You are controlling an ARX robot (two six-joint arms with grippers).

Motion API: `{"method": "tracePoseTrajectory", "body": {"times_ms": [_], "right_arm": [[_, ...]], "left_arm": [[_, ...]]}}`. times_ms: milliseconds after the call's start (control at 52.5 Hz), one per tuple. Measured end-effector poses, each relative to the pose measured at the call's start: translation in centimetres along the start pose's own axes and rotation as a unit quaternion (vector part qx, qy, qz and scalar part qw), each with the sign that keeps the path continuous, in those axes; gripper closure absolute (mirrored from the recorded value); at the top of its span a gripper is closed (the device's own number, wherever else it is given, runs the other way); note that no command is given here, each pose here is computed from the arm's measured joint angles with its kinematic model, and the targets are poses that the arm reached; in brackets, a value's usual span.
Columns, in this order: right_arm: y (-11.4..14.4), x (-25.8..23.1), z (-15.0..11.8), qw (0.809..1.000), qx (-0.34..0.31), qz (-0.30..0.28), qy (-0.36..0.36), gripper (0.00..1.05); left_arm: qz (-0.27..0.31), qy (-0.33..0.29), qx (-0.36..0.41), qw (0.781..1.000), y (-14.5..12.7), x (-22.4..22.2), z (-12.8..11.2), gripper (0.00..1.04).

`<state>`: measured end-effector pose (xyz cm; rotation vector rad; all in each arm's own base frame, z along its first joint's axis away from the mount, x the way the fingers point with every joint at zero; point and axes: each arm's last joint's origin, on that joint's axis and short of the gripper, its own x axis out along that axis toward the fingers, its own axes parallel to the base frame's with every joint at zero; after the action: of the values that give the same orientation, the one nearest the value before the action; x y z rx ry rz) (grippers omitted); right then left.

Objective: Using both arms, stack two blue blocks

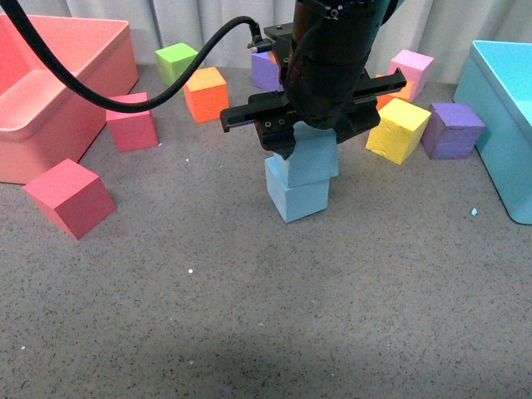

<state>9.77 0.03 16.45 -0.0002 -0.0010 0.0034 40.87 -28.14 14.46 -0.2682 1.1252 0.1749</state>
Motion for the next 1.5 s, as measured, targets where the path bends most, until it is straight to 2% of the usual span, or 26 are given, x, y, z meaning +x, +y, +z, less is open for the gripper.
{"method": "tracePoseTrajectory", "body": {"times_ms": [38, 171, 343, 610, 629, 686, 762, 800, 819, 895, 952, 1029, 1048, 1124, 1238, 1333, 1505], "right_arm": [[0.0, 0.0, 0.0, 1.000, 0.000, 0.000, 0.000, 0.09], [0.0, 0.0, 0.0, 1.000, 0.000, 0.000, 0.000, 0.09], [0.0, 0.0, 0.0, 1.000, 0.000, 0.000, 0.000, 0.09], [0.0, 0.0, 0.0, 1.000, 0.000, 0.000, 0.000, 0.09], [0.0, 0.0, 0.0, 1.000, 0.000, 0.000, 0.000, 0.09], [0.0, 0.0, 0.0, 1.000, 0.000, 0.000, 0.000, 0.09], [0.0, 0.0, 0.0, 1.000, 0.000, -0.001, 0.000, 0.09], [0.0, 0.0, 0.0, 1.000, 0.000, -0.001, 0.000, 0.09], [0.0, 0.0, 0.0, 1.000, 0.000, -0.001, 0.000, 0.09], [0.0, 0.0, 0.0, 1.000, 0.000, -0.001, 0.000, 0.09], [0.0, 0.0, 0.0, 1.000, 0.000, -0.001, 0.000, 0.09], [0.0, 0.0, 0.0, 1.000, 0.000, 0.000, 0.000, 0.09], [0.0, 0.0, 0.0, 1.000, 0.000, 0.000, 0.000, 0.09], [0.0, 0.0, 0.0, 1.000, 0.000, 0.000, 0.000, 0.09], [0.0, 0.0, 0.0, 1.000, 0.000, 0.000, 0.000, 0.09], [0.0, 0.0, 0.0, 1.000, 0.000, -0.001, 0.000, 0.09], [0.0, 0.0, 0.0, 1.000, 0.000, 0.000, 0.000, 0.09]], "left_arm": [[0.000, 0.000, 0.001, 1.000, 0.0, 0.0, 0.0, 0.59], [0.000, -0.001, 0.006, 1.000, 0.0, 0.0, 0.0, 0.29], [-0.004, -0.002, 0.011, 1.000, -0.2, -0.3, -0.2, 0.06], [-0.045, -0.033, 0.028, 0.998, 0.4, -4.8, -0.5, 0.07], [-0.047, -0.203, 0.083, 0.975, 1.7, -5.6, -0.7, 0.19], [-0.035, -0.263, 0.112, 0.958, 3.4, -5.4, -1.3, 0.26], [-0.042, -0.338, 0.151, 0.928, 7.4, -5.0, -2.3, 0.38], [-0.058, -0.391, 0.151, 0.906, 10.3, -5.2, -2.8, 0.47], [-0.055, -0.394, 0.153, 0.904, 10.9, -5.2, -3.0, 0.49], [-0.093, -0.493, 0.118, 0.857, 14.4, -7.0, -3.2, 0.62], [-0.101, -0.529, 0.104, 0.836, 16.7, -8.4, -3.5, 0.70], [-0.096, -0.543, 0.099, 0.828, 19.1, -9.5, -4.1, 0.81], [-0.094, -0.543, 0.103, 0.828, 20.2, -9.7, -4.6, 0.87], [-0.089, -0.528, 0.118, 0.836, 22.9, -9.5, -6.4, 1.01], [-0.090, -0.522, 0.126, 0.839, 24.9, -9.7, -7.6, 1.01], [-0.093, -0.532, 0.123, 0.833, 26.5, -10.0, -8.6, 1.01], [-0.085, -0.522, 0.126, 0.839, 28.9, -10.2, -10.2, 1.01]]}}
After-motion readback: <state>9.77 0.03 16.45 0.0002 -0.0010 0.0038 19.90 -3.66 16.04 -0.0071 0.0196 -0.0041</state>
